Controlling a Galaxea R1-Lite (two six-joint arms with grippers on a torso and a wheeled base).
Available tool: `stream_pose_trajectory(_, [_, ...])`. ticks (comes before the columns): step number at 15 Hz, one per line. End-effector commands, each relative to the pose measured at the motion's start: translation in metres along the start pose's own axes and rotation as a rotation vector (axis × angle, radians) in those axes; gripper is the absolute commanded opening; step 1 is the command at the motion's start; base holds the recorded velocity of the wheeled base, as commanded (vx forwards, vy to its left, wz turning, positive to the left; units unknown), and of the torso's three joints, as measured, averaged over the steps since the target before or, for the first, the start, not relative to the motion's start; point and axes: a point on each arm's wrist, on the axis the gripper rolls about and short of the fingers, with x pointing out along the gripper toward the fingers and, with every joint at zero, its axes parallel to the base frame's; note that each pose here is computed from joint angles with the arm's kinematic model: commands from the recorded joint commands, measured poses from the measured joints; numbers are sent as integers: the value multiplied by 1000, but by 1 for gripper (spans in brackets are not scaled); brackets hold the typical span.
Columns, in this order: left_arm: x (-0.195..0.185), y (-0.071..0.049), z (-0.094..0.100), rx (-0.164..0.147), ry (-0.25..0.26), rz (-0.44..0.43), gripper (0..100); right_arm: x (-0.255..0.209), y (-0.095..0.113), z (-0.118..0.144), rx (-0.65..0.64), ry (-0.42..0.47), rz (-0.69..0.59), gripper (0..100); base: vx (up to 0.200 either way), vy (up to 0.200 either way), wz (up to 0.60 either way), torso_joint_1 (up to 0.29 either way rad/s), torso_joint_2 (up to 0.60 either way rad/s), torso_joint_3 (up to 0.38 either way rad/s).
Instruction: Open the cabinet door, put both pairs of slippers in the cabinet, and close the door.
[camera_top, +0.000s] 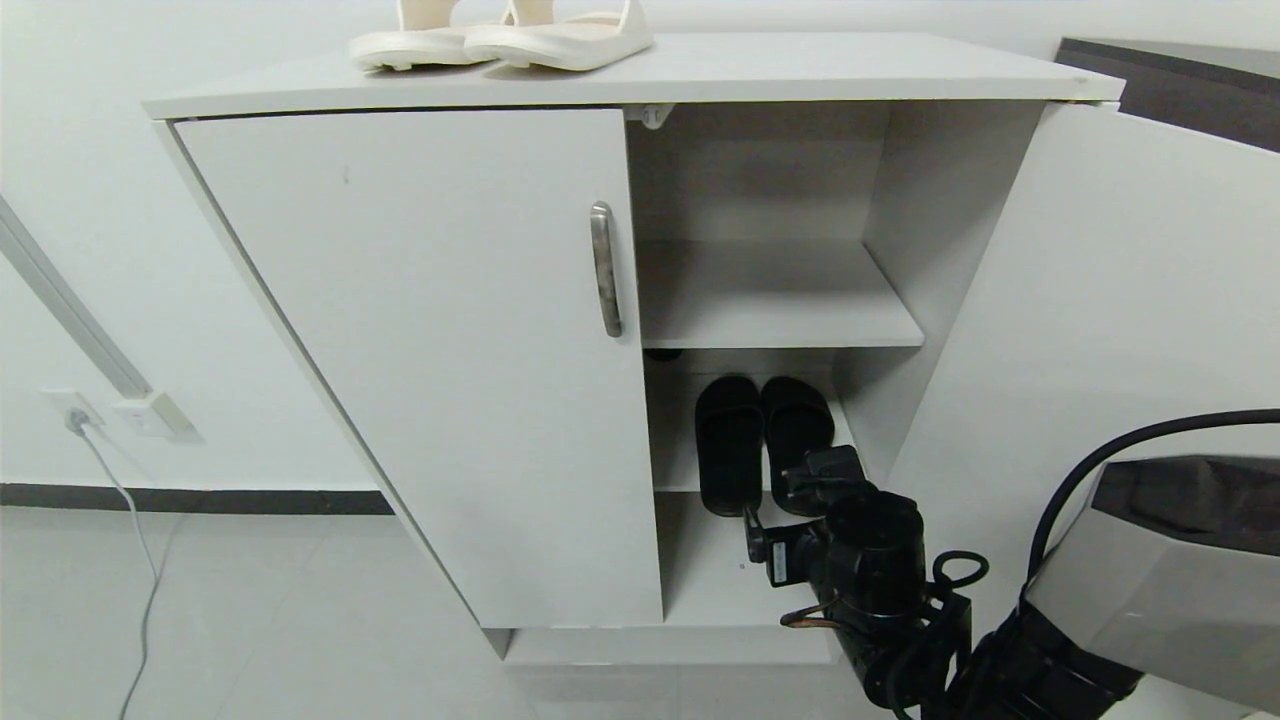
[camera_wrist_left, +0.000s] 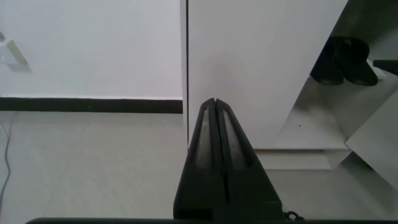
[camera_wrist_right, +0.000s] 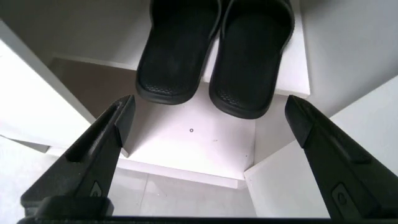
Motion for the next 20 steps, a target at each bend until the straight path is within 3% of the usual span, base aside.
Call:
stream_pose_trajectory(1, [0,0,0,0,2,0,0,0,1,-1,-2,2,2,100,0,0,0,0,0,0])
stream_pose_trajectory(10, [0,0,0,0,2,0,0,-3,5,-4,-8,9,18,100,0,0,0,2,3,160])
stream_pose_trajectory(14, [0,0,0,1,2,0,0,-3,4,-5,-12,14,18,100,0,0,0,-1,3,44])
stream_pose_trajectory(16, [0,0,0,18,0,1,0,-3,4,-5,-12,14,18,100,0,0,0,4,6,40])
stream_pose_trajectory(20, [0,0,0,14,2,0,0,-3,4,-5,-12,14,18,100,0,0,0,0,0,0])
